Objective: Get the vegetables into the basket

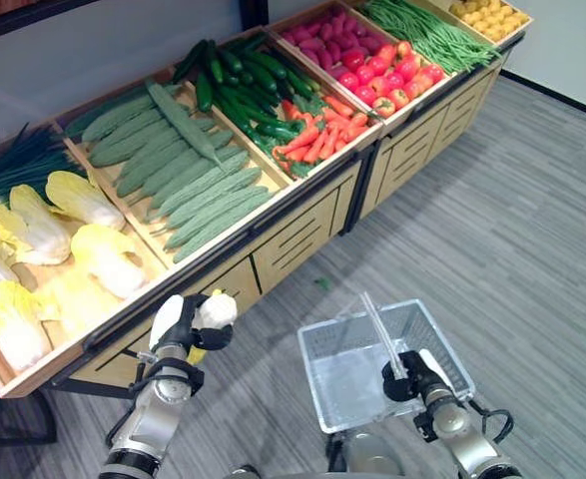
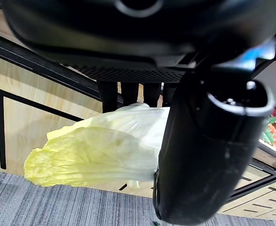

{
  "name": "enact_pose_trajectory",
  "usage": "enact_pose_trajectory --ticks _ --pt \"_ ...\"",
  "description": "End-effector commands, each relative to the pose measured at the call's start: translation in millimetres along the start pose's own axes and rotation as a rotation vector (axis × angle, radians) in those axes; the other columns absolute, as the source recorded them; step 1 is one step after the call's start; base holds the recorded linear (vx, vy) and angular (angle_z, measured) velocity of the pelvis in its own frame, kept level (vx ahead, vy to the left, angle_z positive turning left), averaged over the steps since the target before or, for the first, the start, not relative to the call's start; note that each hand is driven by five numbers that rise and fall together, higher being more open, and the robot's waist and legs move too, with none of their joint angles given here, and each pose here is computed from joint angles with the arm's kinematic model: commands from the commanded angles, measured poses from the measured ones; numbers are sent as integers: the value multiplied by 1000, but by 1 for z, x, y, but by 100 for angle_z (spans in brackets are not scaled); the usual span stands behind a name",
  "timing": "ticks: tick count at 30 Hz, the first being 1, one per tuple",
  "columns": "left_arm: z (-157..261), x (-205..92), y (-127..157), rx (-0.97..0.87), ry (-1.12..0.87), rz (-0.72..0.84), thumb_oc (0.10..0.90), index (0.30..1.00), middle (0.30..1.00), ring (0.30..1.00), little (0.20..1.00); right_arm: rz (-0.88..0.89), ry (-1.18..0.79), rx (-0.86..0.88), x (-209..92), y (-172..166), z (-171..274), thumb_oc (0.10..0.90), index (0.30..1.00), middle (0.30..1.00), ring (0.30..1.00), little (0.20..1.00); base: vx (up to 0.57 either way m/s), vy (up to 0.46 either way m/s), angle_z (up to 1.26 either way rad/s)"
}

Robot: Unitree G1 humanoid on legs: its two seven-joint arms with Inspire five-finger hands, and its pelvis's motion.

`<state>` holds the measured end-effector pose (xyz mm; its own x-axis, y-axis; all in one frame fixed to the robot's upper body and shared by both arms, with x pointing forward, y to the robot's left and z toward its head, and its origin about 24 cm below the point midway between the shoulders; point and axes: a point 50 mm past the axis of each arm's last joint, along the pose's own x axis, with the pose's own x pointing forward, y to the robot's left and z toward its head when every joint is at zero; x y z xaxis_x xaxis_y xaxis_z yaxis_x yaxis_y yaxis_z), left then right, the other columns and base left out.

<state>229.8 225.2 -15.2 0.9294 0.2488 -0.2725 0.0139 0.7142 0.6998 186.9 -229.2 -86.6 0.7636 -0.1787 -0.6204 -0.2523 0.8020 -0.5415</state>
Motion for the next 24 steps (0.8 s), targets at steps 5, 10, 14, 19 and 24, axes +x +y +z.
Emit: enact_pose_trajectory --ticks 5,10,14,19,24 --pt "24 8 32 9 -145 140 400 300 300 300 300 -109 -232 0 1 -22 48 400 300 300 300 300 -52 -43 1" --pt "31 12 30 -31 -159 156 400 300 300 300 300 -108 -254 -21 1 -21 54 400 300 300 300 300 20 -75 -1" --pt "34 13 28 -48 -165 156 400 300 300 300 300 -99 -258 -33 1 -20 53 400 300 300 300 300 20 -63 -3" --pt "32 12 25 -63 -153 146 400 300 300 300 300 -88 -254 -43 2 -19 52 400 300 300 300 300 48 -132 -4" --pt "40 12 22 -101 -182 137 400 300 300 300 300 -85 -253 -52 4 -24 51 400 300 300 300 300 41 -113 -20"
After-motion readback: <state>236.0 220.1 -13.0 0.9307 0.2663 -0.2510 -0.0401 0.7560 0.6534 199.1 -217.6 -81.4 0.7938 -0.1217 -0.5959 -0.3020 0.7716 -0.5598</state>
